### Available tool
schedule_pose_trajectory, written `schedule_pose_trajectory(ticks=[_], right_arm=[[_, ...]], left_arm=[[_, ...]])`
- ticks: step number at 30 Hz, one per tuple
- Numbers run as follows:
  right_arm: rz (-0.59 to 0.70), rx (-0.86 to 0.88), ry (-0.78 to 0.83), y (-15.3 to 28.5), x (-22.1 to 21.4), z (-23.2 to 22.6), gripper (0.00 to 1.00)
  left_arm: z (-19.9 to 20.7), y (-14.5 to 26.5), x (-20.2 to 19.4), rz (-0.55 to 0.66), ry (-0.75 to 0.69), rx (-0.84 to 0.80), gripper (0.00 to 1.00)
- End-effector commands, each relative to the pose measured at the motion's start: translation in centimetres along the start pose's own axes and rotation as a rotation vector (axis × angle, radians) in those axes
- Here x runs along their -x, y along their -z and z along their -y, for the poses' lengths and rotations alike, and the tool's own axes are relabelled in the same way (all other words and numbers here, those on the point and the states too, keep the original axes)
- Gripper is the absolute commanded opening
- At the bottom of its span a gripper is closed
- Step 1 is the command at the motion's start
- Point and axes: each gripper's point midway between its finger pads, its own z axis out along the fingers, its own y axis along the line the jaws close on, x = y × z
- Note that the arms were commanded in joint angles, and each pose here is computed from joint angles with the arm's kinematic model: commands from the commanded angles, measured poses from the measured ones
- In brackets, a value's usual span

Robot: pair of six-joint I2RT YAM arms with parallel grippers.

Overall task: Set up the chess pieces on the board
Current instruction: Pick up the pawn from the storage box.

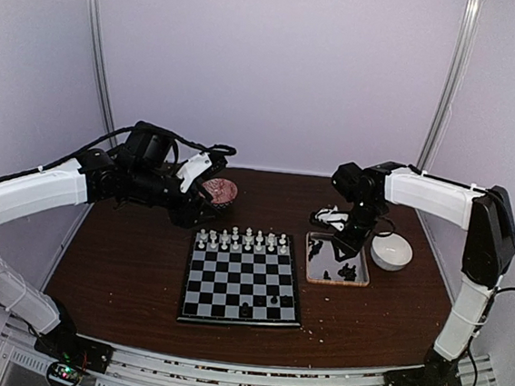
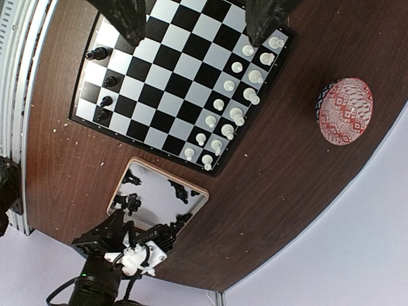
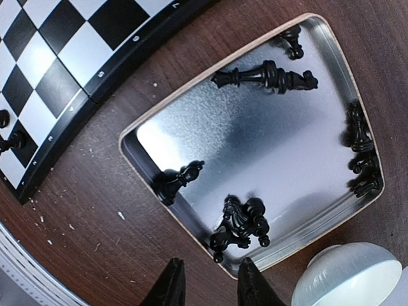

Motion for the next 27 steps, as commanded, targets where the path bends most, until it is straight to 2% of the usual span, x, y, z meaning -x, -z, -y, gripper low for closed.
schedule_pose_trajectory(ticks=[1,14,19,27], right_arm=[[0.059,-0.044,-0.055,0.8,0.0,2.1,0.3],[0.105,-0.085,-0.188,1.8,-3.1,6.0,0.3],[0.158,-0.072,-0.189,2.5,-3.4,5.7,0.31],[0.17,-0.072,-0.199,2.4,-4.1,5.9,0.32]], left_arm=[[-0.6,0.0,0.7,0.019,0.007,0.014,0.55],[-2.2,-1.7,-1.3,-0.04,0.022,0.077,0.55],[-2.6,-3.2,-2.3,-0.094,0.055,0.073,0.55],[-2.5,-3.7,-2.5,-0.104,0.078,0.061,0.55]])
